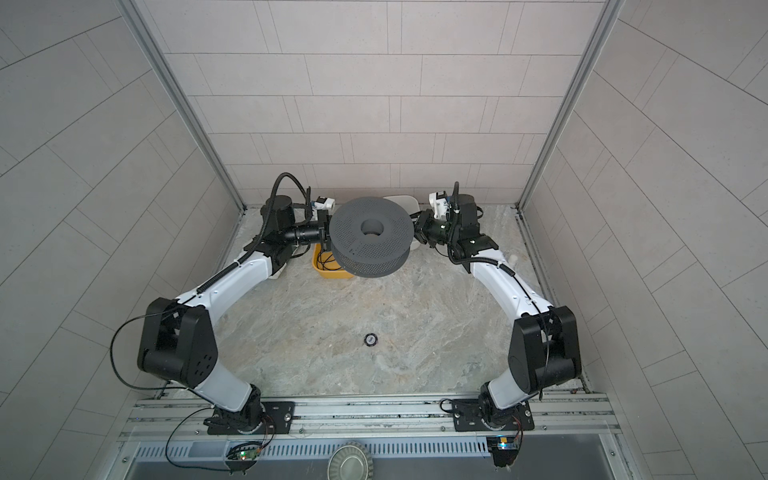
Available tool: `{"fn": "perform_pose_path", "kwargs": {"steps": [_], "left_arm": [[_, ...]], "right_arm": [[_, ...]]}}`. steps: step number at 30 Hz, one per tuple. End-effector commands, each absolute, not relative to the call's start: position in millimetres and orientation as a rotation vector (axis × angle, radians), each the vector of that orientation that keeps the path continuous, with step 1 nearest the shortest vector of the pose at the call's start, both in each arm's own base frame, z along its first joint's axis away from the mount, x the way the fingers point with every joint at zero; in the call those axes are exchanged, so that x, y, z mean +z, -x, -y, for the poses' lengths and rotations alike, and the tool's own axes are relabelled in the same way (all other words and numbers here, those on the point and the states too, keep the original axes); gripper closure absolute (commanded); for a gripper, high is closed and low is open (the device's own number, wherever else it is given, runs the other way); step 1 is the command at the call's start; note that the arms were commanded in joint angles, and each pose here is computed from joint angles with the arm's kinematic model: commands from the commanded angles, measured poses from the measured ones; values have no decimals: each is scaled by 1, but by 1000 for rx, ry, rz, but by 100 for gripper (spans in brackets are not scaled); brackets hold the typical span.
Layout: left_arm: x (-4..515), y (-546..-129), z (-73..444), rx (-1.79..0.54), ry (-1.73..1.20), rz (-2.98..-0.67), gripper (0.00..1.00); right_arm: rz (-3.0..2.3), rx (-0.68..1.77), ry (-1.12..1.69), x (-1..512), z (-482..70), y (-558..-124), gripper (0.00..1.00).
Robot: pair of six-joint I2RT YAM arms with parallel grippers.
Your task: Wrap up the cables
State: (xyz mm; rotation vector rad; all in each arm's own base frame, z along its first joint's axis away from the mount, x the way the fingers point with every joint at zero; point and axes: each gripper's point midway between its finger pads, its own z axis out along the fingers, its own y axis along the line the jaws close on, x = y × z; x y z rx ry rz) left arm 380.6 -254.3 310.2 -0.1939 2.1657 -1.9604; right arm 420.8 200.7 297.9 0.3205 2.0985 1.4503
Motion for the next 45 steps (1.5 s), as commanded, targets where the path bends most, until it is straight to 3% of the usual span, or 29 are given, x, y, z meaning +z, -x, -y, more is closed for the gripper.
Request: {"fn": "perform_pose_path", "kwargs": {"steps": [1,19,23,29,39,45], "left_arm": [[362,-381,251,-1948,63,-2010,100],[359,-383,252,-1944,73,-2017,100],[359,-383,251,-1945,72,-2018,100],[358,-385,251,-1944,86,-2018,100],[359,-384,251,-1947,88,-2015,100],[354,-383,251,-1952,88,-2024,77]], "right_arm": [[-2080,1502,-286,312,-211,-407,72],[-2080,1506,-262,316,-226,-399,65],[-2090,1501,-281,309,-226,-400,72],[-2068,1510,-313,306,-224,-400,99],[-1986,1578,-397,307,-222,-406,100],[-1934,1663,-452,305,-225,-413,100]]}}
